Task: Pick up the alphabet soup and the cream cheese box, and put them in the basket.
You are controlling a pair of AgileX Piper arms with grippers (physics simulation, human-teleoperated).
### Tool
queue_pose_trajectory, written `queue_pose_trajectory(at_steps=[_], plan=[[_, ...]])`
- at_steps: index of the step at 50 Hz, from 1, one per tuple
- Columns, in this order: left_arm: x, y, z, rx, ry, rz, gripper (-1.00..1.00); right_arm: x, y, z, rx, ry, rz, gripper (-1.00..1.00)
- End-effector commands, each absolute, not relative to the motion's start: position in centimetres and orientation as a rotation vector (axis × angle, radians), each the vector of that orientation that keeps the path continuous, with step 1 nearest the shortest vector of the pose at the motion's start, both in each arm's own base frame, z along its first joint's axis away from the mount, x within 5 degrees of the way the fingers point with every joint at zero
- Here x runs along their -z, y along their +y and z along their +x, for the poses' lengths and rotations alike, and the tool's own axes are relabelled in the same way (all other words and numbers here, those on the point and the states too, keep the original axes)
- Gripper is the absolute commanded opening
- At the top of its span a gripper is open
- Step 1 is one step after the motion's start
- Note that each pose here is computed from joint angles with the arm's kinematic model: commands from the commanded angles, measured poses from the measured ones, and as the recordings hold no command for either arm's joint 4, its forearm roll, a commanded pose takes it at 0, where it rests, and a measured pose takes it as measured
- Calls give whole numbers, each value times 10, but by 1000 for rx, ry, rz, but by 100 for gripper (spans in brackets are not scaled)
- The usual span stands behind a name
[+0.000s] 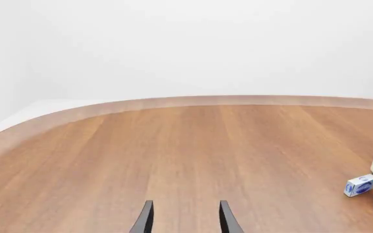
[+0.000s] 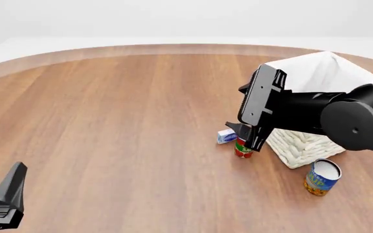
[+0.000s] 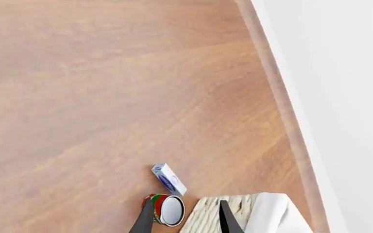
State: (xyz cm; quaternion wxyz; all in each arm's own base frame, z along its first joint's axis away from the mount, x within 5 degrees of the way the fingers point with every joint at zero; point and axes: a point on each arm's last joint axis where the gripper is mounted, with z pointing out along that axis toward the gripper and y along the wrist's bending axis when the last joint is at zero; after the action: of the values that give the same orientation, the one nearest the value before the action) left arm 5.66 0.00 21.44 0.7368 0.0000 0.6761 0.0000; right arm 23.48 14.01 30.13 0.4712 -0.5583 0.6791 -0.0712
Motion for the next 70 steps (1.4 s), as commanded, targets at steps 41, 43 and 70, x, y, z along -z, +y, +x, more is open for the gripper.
queue_pose_trajectory(at_steps=[41,43,70], plan=[[-214,0,57,0,1485,0,100,-283,161,297,268,1686,-1621,100],[-214,0,57,0,1485,0,100,-286,165,298,256,1692,-1614,100],[-214,0,57,0,1485,0,100,-266,180,324,238,1748,-1679,100]])
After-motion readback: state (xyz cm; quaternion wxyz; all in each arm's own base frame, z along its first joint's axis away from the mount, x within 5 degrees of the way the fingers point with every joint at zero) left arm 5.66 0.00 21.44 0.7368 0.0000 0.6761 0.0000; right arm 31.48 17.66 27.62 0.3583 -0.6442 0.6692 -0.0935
